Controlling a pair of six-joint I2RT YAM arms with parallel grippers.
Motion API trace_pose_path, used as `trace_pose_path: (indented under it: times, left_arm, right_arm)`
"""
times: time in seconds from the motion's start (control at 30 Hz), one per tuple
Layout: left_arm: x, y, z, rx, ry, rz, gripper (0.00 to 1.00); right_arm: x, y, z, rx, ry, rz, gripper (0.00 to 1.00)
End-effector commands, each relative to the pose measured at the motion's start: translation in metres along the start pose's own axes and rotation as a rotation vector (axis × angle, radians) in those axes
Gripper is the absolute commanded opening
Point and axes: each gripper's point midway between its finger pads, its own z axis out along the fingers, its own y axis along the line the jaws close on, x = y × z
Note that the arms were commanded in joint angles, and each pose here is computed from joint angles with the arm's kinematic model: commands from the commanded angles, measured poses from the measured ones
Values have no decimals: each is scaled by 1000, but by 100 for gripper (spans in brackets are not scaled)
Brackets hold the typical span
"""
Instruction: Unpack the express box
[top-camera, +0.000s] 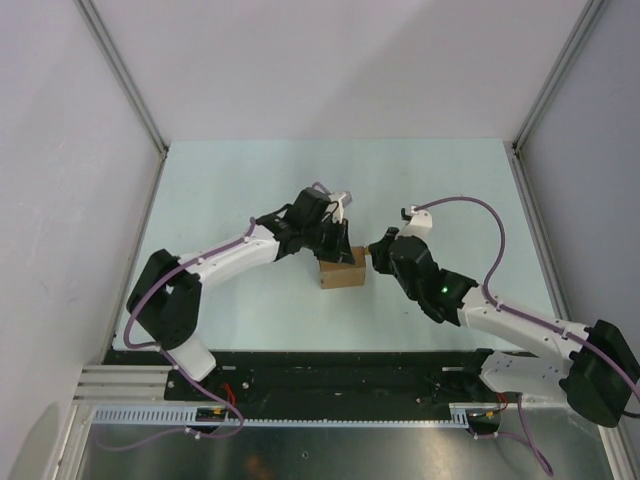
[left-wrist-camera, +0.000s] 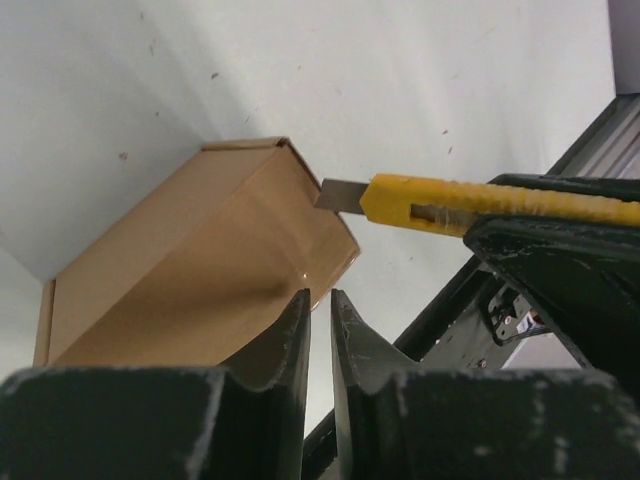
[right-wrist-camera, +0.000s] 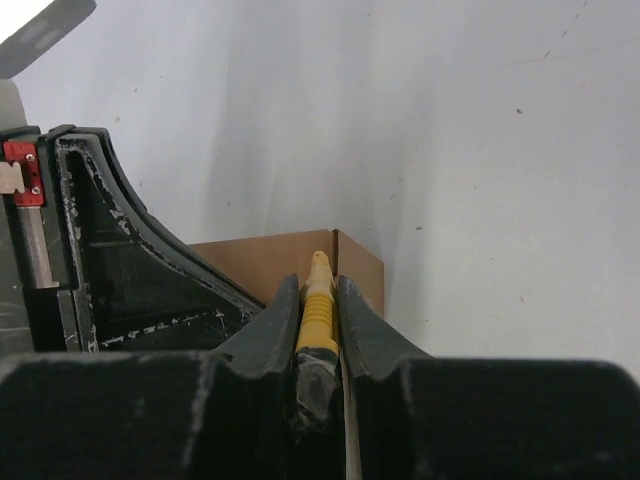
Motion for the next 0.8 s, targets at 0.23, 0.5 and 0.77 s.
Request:
trace_pose_path:
  times: [0.23,0.5,0.77]
  left_arm:
    - [25,34,1,-151,20,-45,17]
    - [33,43,7,-185,49,-55,16]
    - [42,57,10,-251,87,-66,14]
  right_arm:
    - [-38,16,5,-29,-118,31,0]
    - [-32,11,10,-2,-99,34,0]
    - [-24,7,15,17,-81,22,0]
